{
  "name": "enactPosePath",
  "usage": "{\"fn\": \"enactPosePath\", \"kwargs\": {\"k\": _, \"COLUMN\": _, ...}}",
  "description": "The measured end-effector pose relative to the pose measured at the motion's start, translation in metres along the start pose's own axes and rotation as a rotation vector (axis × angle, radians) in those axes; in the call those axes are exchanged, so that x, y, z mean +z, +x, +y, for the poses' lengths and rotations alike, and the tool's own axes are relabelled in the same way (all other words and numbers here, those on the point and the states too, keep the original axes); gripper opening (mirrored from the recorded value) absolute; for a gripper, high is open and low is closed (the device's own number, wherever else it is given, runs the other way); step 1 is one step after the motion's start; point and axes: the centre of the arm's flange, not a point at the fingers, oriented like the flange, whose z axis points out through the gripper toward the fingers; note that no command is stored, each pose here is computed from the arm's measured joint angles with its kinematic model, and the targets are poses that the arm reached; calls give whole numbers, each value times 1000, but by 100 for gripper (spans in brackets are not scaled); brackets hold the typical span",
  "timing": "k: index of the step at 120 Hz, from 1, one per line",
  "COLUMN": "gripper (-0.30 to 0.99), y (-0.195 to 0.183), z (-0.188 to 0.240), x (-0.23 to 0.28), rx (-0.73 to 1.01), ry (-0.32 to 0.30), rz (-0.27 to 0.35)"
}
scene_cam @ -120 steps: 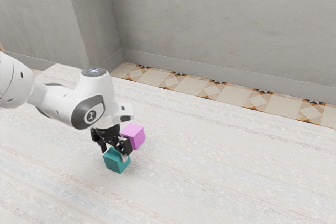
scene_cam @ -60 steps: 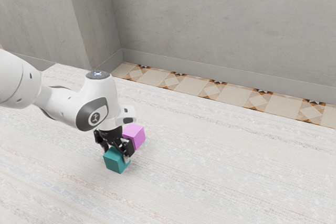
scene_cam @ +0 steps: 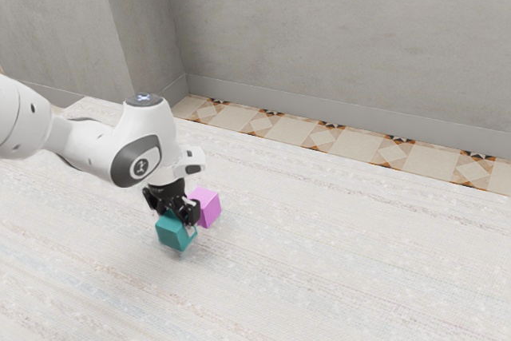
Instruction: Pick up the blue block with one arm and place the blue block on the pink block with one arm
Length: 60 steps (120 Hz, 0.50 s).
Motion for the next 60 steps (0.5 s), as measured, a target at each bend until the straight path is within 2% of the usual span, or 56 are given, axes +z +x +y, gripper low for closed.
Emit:
{"fn": "enactPosePath", "kwargs": {"k": 18, "gripper": 37, "y": 26, "z": -3, "x": -52, "rx": -12, "ry": 7, "rz": 39}}
{"fn": "enactPosePath", "kwargs": {"k": 34, "gripper": 36, "y": 44, "z": -5, "x": -78, "rx": -20, "ry": 8, "rz": 42}}
{"fn": "enactPosePath", "kwargs": {"k": 60, "gripper": 36, "y": 66, "z": -9, "x": -71, "rx": -27, "ry": 11, "rz": -46}}
